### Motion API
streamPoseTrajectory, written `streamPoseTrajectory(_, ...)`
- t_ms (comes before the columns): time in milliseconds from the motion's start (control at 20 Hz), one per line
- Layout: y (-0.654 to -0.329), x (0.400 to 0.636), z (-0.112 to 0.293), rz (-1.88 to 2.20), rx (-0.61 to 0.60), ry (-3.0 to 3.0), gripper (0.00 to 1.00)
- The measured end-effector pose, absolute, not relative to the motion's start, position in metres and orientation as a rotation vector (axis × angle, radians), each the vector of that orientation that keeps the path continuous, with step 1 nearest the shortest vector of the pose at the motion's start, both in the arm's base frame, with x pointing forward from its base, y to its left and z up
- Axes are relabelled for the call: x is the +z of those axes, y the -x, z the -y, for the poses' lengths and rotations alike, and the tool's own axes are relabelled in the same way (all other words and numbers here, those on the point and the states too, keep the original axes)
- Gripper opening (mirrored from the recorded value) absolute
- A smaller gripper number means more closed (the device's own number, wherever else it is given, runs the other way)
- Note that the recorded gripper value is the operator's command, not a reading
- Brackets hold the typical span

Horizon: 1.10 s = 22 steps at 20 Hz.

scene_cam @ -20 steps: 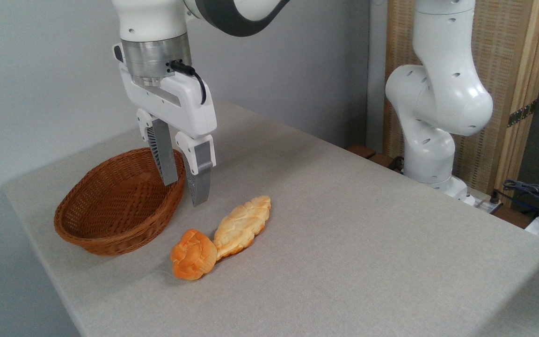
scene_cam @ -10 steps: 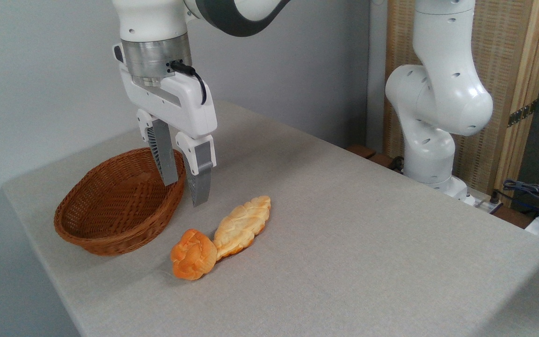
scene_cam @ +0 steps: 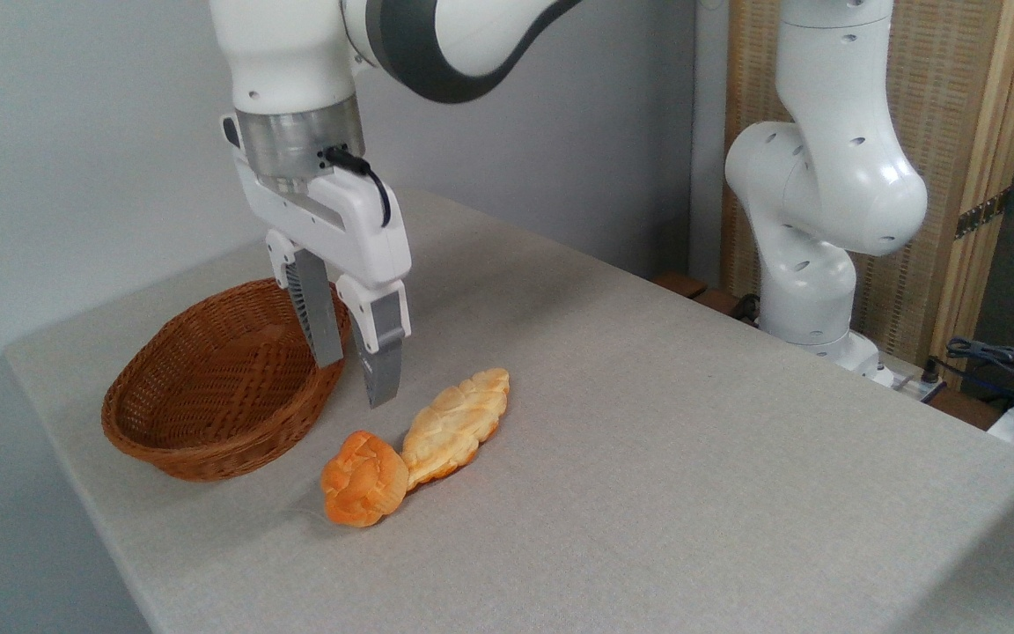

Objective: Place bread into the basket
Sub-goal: 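Lower the open gripper onto the orange bread roll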

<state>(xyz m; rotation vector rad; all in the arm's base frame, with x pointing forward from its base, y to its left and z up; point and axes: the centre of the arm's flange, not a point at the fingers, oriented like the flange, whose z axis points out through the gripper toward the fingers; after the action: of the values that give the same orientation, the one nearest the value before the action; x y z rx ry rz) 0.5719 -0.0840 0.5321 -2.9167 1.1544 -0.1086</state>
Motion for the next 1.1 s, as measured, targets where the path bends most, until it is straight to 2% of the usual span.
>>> streamPoseTrajectory(200, -0.574, 0.514, 0.084, -1.15, -0.139, 2.912, 1.0)
streamPoseTrajectory(350, -0.576, 0.491, 0.084, -1.145, -0.162, 2.907, 1.0)
streamPoseTrajectory(750, -0.592, 0.437, 0.086, -1.164, -0.114, 2.905, 1.0)
streamPoseTrajectory(800, -0.593, 0.433, 0.087, -1.165, -0.108, 2.905, 0.96)
streamPoseTrajectory(900, -0.594, 0.43, 0.087, -1.166, -0.101, 2.906, 0.56)
streamPoseTrajectory(950, -0.594, 0.43, 0.087, -1.166, -0.101, 2.906, 0.45)
streamPoseTrajectory(1100, -0.594, 0.43, 0.087, -1.167, -0.101, 2.905, 0.43)
